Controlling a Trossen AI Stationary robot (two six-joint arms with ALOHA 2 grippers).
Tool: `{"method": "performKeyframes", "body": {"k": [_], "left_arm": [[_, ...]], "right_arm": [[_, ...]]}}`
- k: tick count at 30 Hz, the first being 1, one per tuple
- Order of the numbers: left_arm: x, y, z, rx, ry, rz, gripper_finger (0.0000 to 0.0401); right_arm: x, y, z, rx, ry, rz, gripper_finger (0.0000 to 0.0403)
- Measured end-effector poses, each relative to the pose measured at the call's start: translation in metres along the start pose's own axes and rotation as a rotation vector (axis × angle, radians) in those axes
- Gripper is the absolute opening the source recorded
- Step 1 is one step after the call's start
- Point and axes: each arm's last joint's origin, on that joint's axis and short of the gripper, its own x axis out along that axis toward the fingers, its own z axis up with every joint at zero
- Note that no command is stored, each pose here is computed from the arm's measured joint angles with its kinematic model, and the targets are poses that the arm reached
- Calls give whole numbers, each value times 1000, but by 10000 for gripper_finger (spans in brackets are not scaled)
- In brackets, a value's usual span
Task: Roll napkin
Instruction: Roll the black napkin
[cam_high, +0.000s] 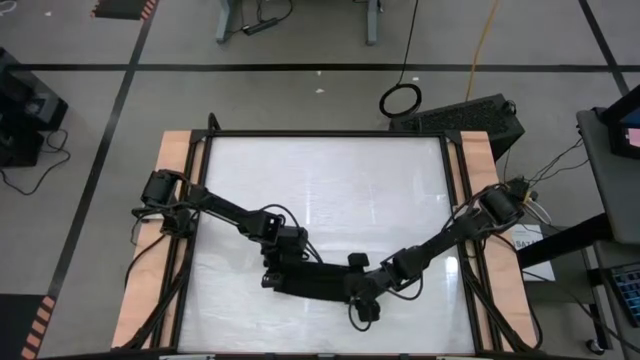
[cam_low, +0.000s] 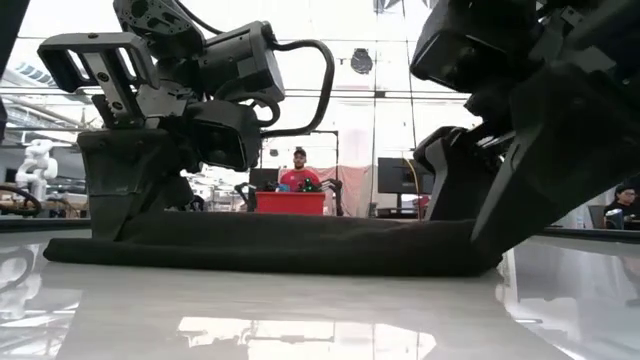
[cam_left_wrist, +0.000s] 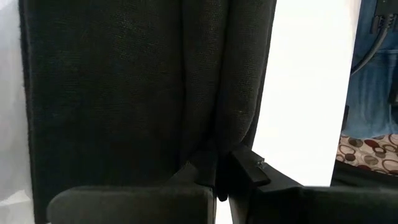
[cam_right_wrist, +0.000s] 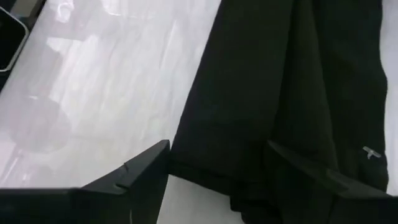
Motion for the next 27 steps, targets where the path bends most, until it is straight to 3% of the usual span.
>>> {"method": "performKeyframes", "body": {"k": [5,11,14,22,27], "left_arm": [[-1,0,0,12,-4,1,34],[-6,-6,4,59,-23,9,122],[-18,-13,7,121,-70,68,155],[-54,-52,-4,349,-196,315,166],[-46,-73,-16,508,-167,373,166]], "right_arm": [[6,-1,-4,25,13,-26,233],[10,-3,-8,56,34,-42,191],[10,-4,-8,59,38,-51,161],[10,-6,-11,79,62,-82,66],[10,-6,-12,95,66,-82,12]]}}
